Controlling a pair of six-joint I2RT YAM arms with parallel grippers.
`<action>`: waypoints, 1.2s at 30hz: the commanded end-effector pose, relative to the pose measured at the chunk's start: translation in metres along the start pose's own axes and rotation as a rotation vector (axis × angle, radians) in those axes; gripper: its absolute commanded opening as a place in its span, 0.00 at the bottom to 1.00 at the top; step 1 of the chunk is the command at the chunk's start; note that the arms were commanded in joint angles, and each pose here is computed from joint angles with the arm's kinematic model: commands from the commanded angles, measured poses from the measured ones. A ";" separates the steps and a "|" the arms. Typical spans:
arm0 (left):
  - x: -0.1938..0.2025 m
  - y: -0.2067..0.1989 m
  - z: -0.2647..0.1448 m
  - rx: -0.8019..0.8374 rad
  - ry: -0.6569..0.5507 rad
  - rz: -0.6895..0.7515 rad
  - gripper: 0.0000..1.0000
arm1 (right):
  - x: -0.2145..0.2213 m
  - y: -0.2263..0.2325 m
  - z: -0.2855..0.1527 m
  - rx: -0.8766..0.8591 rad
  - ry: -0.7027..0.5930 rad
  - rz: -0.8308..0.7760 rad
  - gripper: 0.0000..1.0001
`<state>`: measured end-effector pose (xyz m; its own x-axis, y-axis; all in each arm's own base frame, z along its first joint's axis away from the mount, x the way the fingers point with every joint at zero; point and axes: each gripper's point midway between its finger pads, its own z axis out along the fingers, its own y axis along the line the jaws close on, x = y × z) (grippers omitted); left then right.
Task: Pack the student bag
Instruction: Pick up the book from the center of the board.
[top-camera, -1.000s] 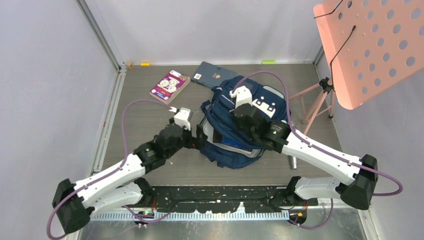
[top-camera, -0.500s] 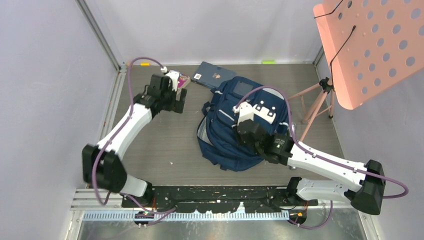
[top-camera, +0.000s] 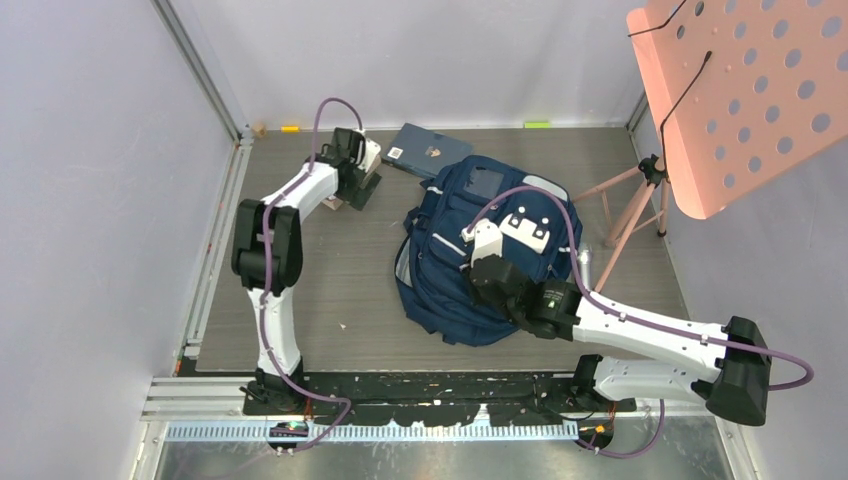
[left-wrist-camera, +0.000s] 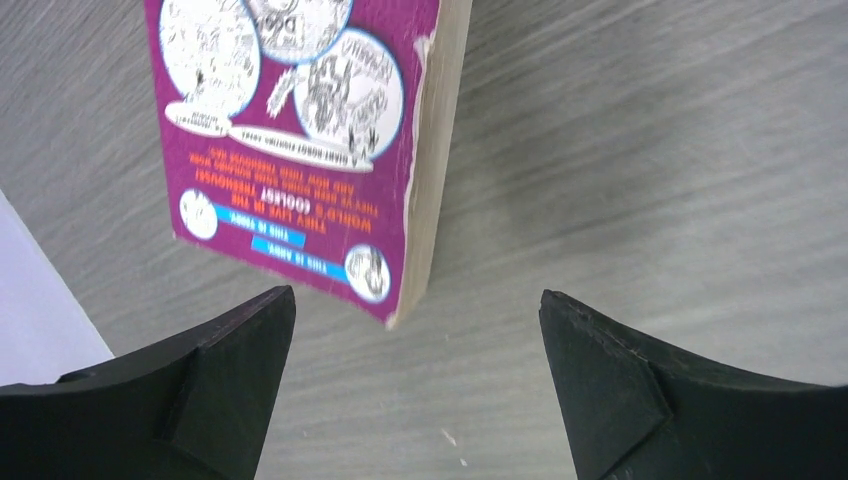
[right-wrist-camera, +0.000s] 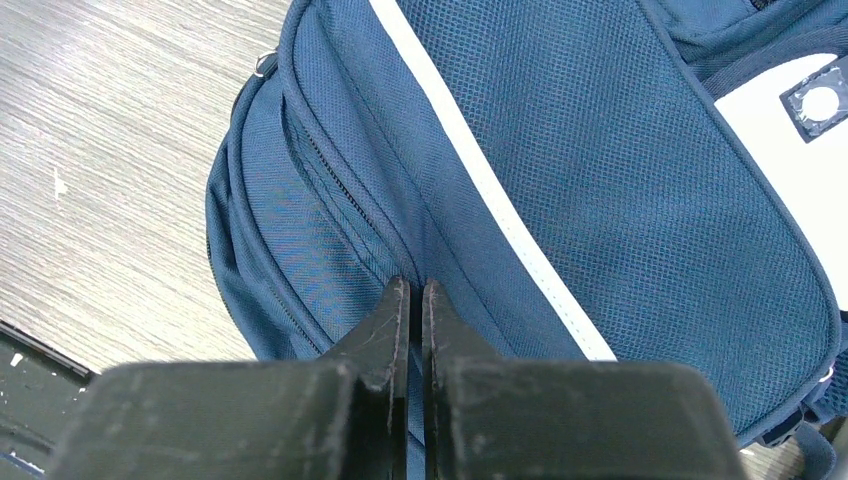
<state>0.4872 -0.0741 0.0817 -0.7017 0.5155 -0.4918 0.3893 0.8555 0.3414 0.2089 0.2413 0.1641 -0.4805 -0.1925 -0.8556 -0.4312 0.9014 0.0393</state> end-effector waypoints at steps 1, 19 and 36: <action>-0.018 0.023 0.024 -0.070 -0.006 0.098 0.96 | -0.027 0.009 -0.012 -0.036 -0.102 0.131 0.00; 0.024 -0.001 0.078 0.156 0.151 0.074 0.32 | -0.025 0.005 -0.005 0.012 -0.094 0.124 0.01; -0.023 0.016 -0.039 0.102 -0.164 -0.307 0.00 | -0.027 0.008 -0.008 -0.021 -0.110 0.123 0.01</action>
<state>0.5081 -0.0637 0.0638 -0.7236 0.4283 -0.5413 0.3710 0.9026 0.2183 0.2091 0.2404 0.1617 -0.4860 -0.1573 -0.8597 -0.3962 0.9164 0.0564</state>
